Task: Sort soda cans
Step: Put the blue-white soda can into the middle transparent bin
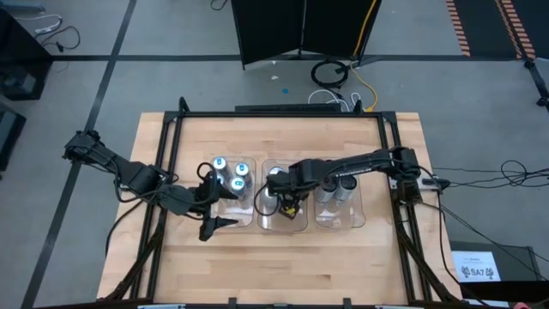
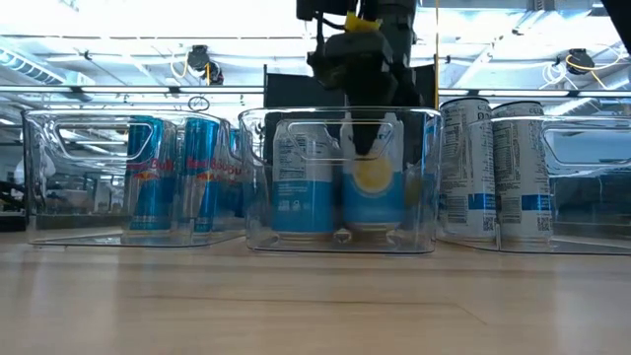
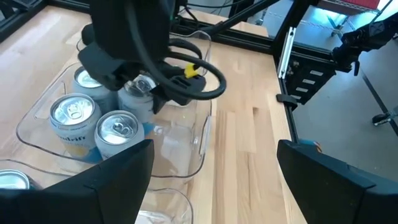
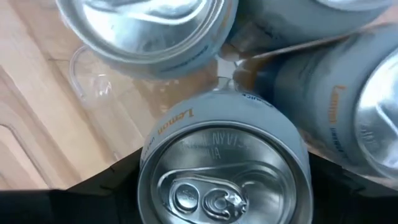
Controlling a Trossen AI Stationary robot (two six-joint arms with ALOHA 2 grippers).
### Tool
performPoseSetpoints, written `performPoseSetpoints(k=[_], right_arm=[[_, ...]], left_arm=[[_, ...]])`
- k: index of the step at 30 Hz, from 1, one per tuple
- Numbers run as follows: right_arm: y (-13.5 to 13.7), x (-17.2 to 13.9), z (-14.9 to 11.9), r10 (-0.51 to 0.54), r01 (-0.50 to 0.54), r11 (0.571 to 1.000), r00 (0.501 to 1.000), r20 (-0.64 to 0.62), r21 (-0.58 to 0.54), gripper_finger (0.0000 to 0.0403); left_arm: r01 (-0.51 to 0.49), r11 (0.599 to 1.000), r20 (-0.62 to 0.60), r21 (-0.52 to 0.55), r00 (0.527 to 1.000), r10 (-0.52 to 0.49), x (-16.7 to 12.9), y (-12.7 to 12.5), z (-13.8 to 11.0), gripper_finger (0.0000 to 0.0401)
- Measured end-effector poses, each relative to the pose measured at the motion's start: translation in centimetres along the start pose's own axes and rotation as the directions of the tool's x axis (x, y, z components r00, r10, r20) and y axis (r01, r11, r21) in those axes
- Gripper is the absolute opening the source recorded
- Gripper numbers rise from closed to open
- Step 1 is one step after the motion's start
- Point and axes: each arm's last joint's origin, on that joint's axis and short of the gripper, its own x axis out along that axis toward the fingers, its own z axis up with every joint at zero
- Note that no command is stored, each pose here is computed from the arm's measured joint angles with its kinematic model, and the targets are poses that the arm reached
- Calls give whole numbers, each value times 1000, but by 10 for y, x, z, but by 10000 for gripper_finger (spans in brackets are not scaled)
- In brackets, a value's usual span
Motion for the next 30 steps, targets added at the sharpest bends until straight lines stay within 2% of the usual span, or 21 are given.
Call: performPoseSetpoints(k=[5,14,24,30], right_arm=[[-1,0,2,-7,8,998,1000,19,-63,297],[-1,0,2,-27,30,994,999,26,-105,348],[-2,-1,2,-26,29,985,999,20,-169,353],[-13,-29,-8,-20,23,988,1000,22,-150,353]], left_arm=[[0,1000,0,-1,1000,0,0,0,0,350],[-1,1000,0,-1,1000,1,0,0,0,350],[-1,1000,0,-2,1000,1,0,0,0,350],[0,1000,0,-1,1000,0,0,0,0,350]])
